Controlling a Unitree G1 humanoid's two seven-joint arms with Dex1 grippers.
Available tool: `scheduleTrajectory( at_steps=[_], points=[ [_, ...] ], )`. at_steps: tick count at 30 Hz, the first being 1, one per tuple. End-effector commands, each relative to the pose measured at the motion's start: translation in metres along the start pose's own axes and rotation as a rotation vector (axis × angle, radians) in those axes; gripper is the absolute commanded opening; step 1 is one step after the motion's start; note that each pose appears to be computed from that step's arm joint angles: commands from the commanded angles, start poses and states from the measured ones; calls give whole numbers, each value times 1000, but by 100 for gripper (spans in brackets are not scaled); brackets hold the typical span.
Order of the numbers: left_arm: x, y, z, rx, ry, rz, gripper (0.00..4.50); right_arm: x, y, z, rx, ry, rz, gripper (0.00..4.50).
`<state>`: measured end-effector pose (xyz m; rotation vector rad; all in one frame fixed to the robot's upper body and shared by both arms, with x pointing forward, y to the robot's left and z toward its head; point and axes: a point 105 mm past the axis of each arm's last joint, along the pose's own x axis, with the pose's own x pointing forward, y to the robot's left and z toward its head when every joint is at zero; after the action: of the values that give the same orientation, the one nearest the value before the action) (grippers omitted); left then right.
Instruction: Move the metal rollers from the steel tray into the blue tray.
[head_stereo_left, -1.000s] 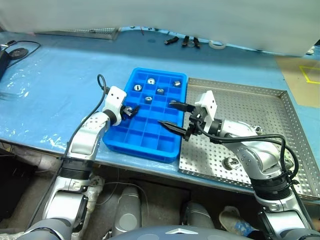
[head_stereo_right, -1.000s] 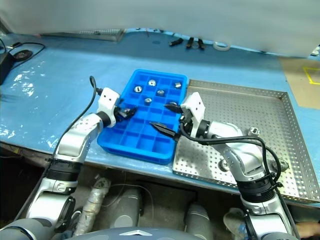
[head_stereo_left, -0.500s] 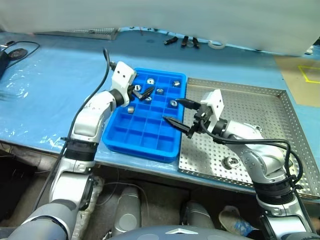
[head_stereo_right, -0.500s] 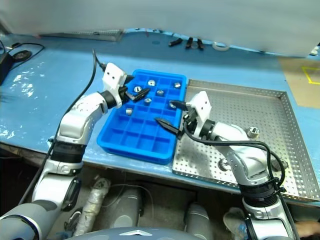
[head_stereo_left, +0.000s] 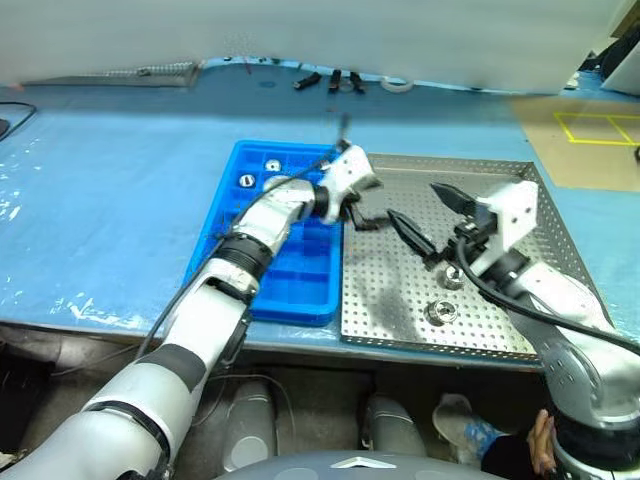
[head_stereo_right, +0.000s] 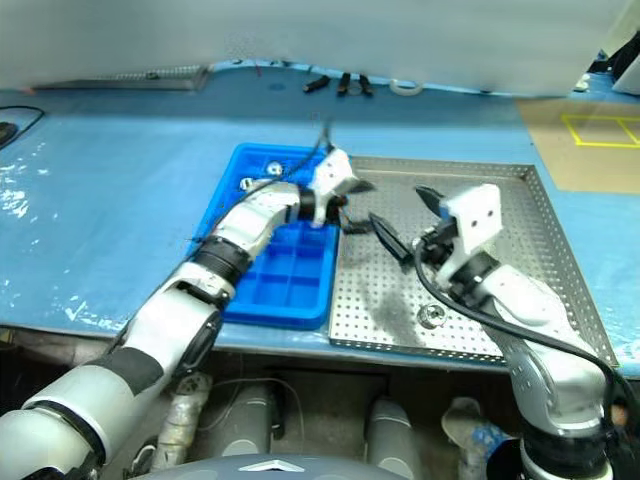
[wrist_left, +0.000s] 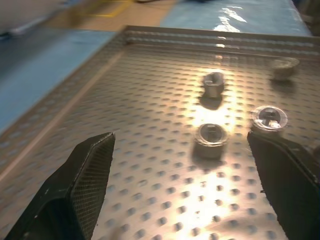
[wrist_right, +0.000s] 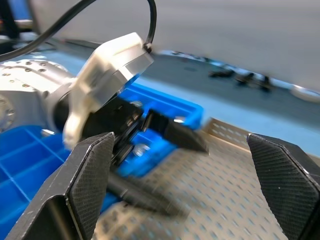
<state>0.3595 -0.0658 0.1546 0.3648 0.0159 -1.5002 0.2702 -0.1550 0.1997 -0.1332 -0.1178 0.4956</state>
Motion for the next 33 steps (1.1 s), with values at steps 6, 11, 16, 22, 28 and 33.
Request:
scheduleTrajectory(
  at_steps=[6, 11, 16, 22, 28, 33],
  points=[
    [36, -60, -11, 129, 37, -352, 446, -33, 1, 6, -41, -31, -138, 450],
    [49, -75, -15, 132, 41, -405, 446, -46, 2, -2, -47, 5, -185, 450],
    [57, -81, -23, 127, 63, -406, 446, -52, 4, -7, -44, 17, -205, 450],
    [66, -86, -40, 128, 124, -369, 446, -52, 5, -5, -48, 17, -216, 450],
    [76, -89, -42, 100, 117, -330, 446, -49, 8, -1, -51, 17, -214, 450],
    [84, -93, -37, 67, 87, -306, 446, -46, 10, 1, -55, 21, -210, 450]
  ],
)
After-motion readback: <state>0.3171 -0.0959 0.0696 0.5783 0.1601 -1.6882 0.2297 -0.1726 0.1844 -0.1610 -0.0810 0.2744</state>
